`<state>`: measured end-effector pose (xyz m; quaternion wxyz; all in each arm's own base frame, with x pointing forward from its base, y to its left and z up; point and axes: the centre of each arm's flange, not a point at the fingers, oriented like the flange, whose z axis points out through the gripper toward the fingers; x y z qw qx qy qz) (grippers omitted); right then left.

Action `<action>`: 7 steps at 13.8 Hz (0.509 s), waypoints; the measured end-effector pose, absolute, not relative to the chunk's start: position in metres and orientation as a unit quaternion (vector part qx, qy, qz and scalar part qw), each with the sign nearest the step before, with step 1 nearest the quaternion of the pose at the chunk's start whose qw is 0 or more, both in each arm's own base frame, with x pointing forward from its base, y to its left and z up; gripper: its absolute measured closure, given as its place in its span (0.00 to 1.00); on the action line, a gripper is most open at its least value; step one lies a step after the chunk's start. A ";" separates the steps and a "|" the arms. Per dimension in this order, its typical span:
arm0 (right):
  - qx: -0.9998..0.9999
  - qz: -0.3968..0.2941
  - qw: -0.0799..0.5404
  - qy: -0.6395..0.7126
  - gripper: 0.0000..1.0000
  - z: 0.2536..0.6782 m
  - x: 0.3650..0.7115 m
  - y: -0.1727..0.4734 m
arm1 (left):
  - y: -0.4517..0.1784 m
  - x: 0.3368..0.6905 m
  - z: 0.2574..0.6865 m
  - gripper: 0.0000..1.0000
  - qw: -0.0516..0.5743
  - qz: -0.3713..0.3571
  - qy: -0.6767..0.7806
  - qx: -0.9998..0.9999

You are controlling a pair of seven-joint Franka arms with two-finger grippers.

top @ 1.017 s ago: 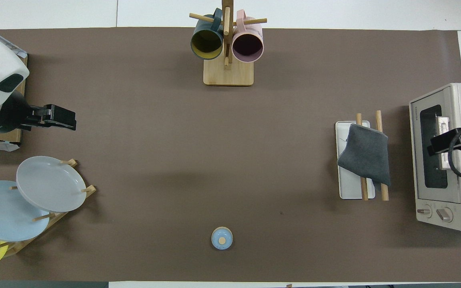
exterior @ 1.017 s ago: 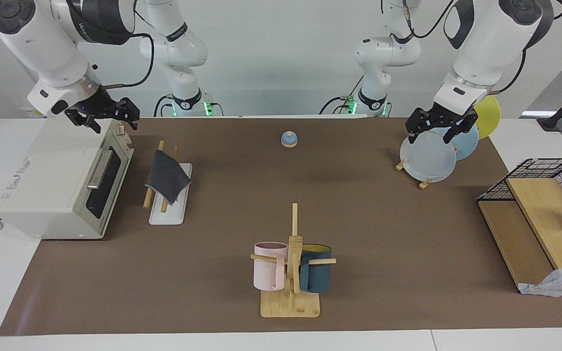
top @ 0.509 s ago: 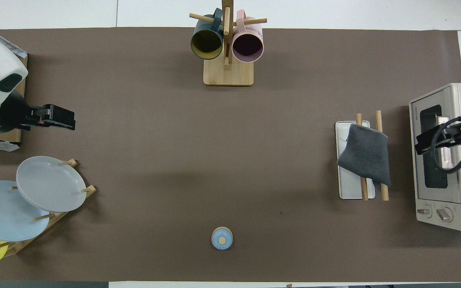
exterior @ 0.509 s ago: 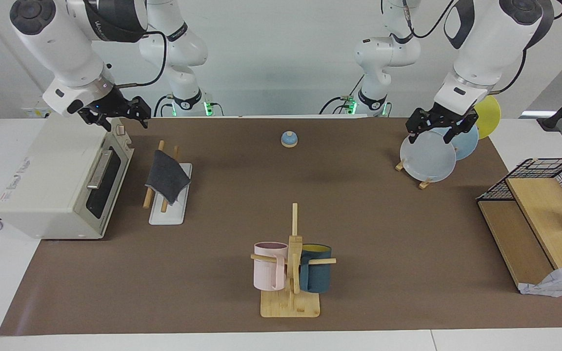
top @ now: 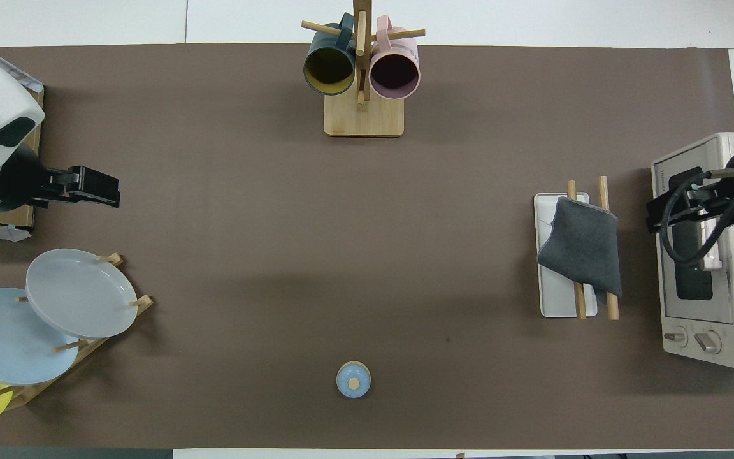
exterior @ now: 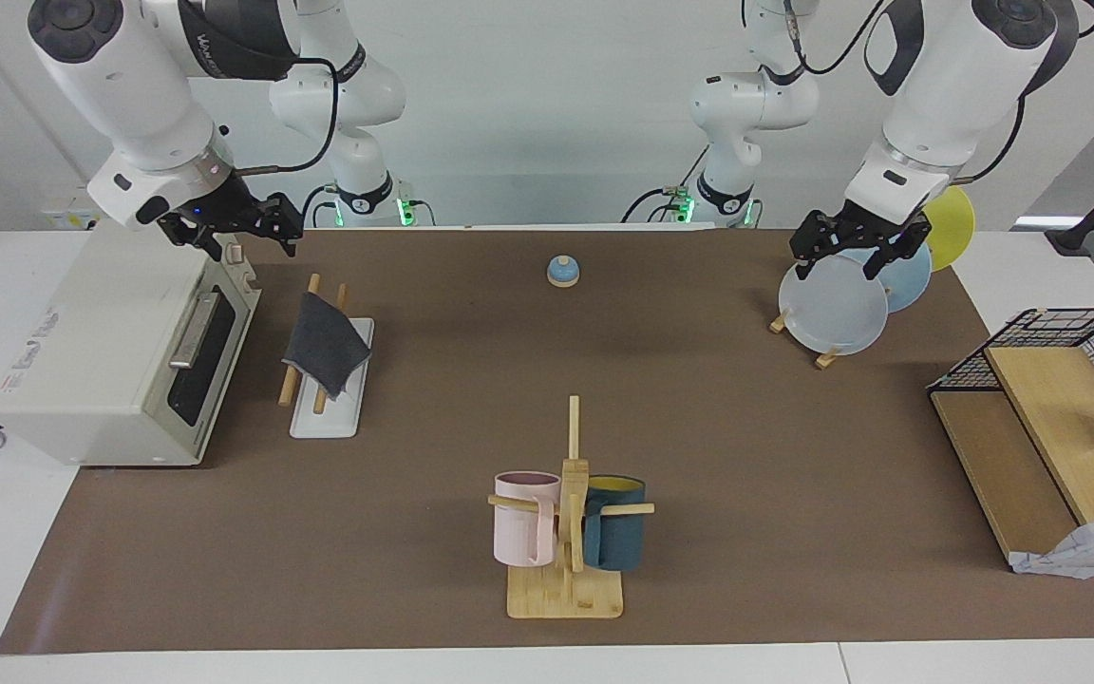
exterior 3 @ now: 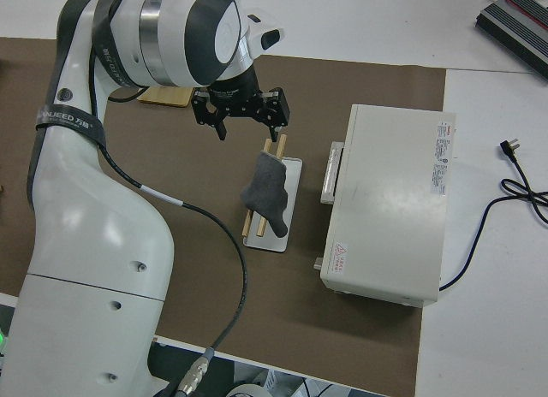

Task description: Fold towel and hang on rack

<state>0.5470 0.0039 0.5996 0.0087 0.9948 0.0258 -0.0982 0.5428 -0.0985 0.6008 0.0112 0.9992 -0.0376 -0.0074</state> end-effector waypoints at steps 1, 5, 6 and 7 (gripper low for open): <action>0.995 -0.097 0.008 0.021 0.00 0.600 0.547 -0.002 | -0.099 0.543 0.601 0.00 0.011 -0.007 -0.038 0.999; 0.995 -0.096 0.007 0.016 0.00 0.601 0.540 -0.008 | -0.099 0.543 0.601 0.00 0.011 -0.007 -0.038 0.999; 0.996 -0.092 0.006 0.017 0.00 0.602 0.538 -0.007 | -0.099 0.543 0.601 0.00 0.011 -0.007 -0.038 0.999; 0.997 -0.080 0.006 0.018 0.00 0.604 0.538 -0.006 | -0.099 0.543 0.601 0.00 0.011 -0.007 -0.038 0.999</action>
